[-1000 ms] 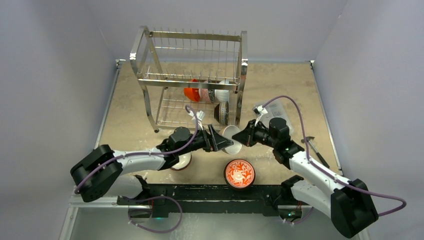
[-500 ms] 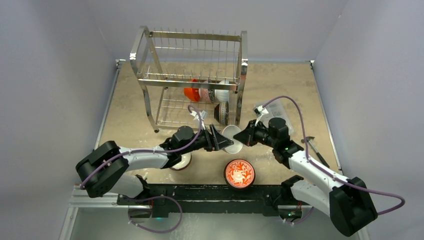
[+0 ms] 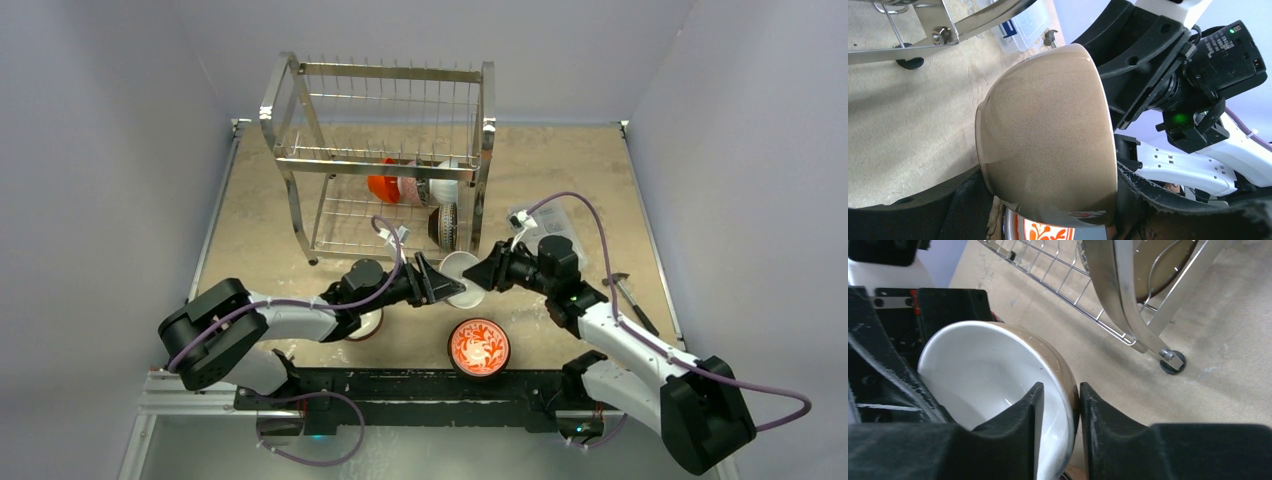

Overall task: Load the bowls into the dish rack
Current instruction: Pick up the bowl from the center of the board.

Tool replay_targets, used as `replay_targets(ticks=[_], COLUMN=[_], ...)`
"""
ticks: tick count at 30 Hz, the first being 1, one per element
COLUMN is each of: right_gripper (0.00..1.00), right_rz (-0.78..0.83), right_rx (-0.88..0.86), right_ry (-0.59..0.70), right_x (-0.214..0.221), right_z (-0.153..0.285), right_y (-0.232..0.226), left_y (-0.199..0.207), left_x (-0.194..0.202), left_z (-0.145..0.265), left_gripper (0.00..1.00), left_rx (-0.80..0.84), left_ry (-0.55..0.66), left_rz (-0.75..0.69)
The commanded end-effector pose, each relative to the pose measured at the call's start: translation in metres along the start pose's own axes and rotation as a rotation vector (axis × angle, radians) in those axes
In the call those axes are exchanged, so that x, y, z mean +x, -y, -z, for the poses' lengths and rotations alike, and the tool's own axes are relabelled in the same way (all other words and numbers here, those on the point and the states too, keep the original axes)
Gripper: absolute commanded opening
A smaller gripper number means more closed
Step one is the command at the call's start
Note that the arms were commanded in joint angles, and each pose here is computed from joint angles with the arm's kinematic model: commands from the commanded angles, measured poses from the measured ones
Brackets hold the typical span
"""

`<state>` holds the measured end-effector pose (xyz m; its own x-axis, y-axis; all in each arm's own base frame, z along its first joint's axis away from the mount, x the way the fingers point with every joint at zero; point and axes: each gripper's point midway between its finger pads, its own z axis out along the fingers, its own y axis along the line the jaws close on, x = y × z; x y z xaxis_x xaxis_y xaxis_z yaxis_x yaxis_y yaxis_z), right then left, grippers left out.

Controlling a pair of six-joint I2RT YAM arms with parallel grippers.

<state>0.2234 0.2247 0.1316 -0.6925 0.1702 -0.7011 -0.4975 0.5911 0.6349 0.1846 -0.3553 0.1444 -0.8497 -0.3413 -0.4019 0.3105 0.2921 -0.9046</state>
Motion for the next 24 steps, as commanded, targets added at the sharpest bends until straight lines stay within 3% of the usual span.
replay_targets(ticks=[1, 11, 24], right_gripper=[0.38, 0.61, 0.82], right_rz=[0.054, 0.041, 0.047], right_rx=[-0.124, -0.105, -0.077], right_ry=[0.095, 0.100, 0.110], right_x=[-0.028, -0.024, -0.018], right_z=[0.003, 0.007, 0.019], right_y=[-0.033, -0.030, -0.028], left_y=[0.011, 0.007, -0.003], left_x=[0.001, 0.002, 0.000], left_z=[0.003, 0.004, 0.016], left_gripper=[0.00, 0.00, 0.00], left_rx=[0.059, 0.061, 0.085], left_ry=[0.008, 0.009, 0.028], left_rz=[0.024, 0.046, 0.104])
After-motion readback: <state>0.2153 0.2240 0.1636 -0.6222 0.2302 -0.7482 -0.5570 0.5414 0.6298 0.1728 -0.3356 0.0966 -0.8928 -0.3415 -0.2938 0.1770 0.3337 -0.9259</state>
